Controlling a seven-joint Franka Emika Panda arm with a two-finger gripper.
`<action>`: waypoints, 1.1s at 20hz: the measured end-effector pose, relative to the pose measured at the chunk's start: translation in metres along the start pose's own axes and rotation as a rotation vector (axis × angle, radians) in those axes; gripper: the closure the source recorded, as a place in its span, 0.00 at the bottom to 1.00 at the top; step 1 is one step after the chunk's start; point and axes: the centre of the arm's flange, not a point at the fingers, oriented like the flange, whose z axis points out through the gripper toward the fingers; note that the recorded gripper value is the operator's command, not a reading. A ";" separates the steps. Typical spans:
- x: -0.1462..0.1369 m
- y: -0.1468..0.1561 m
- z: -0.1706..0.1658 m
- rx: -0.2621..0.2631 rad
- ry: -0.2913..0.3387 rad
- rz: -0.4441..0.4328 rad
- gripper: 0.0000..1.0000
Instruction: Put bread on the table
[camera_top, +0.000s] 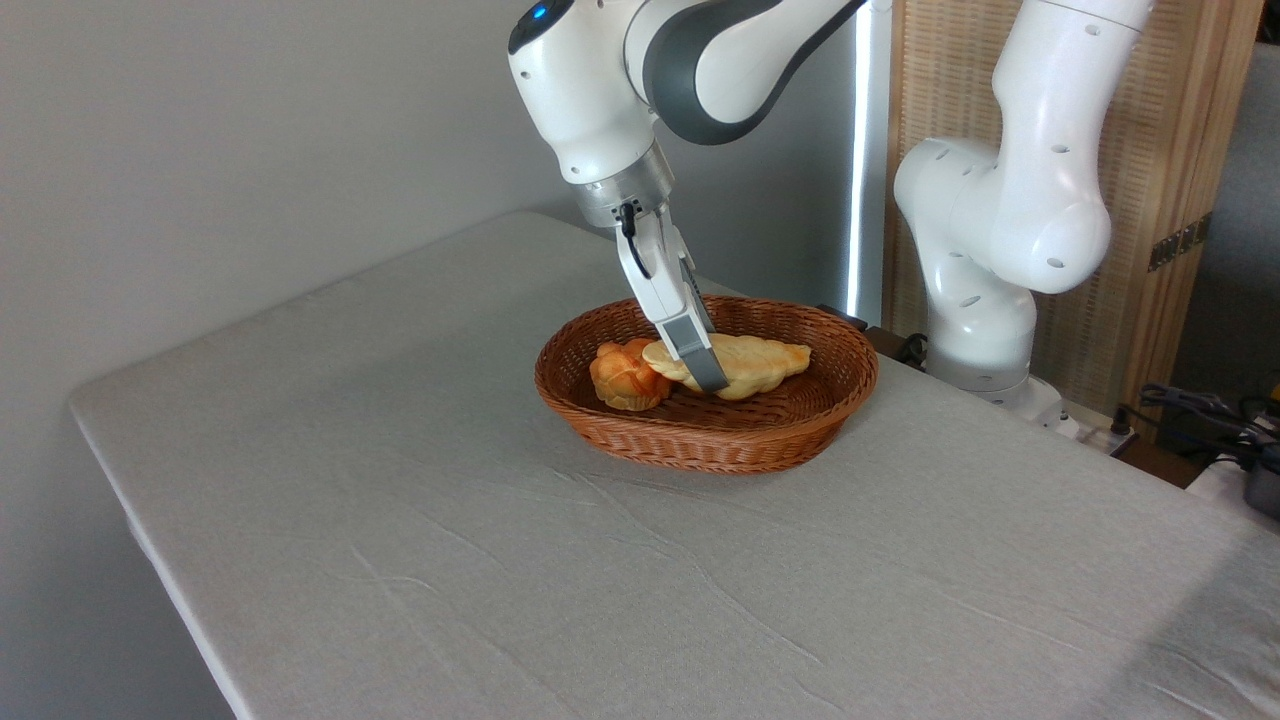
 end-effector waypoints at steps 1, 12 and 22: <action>0.000 0.000 0.000 0.000 0.000 0.000 0.72; 0.000 0.001 0.000 -0.004 -0.002 0.000 0.72; -0.027 -0.006 -0.067 0.019 0.040 -0.061 0.67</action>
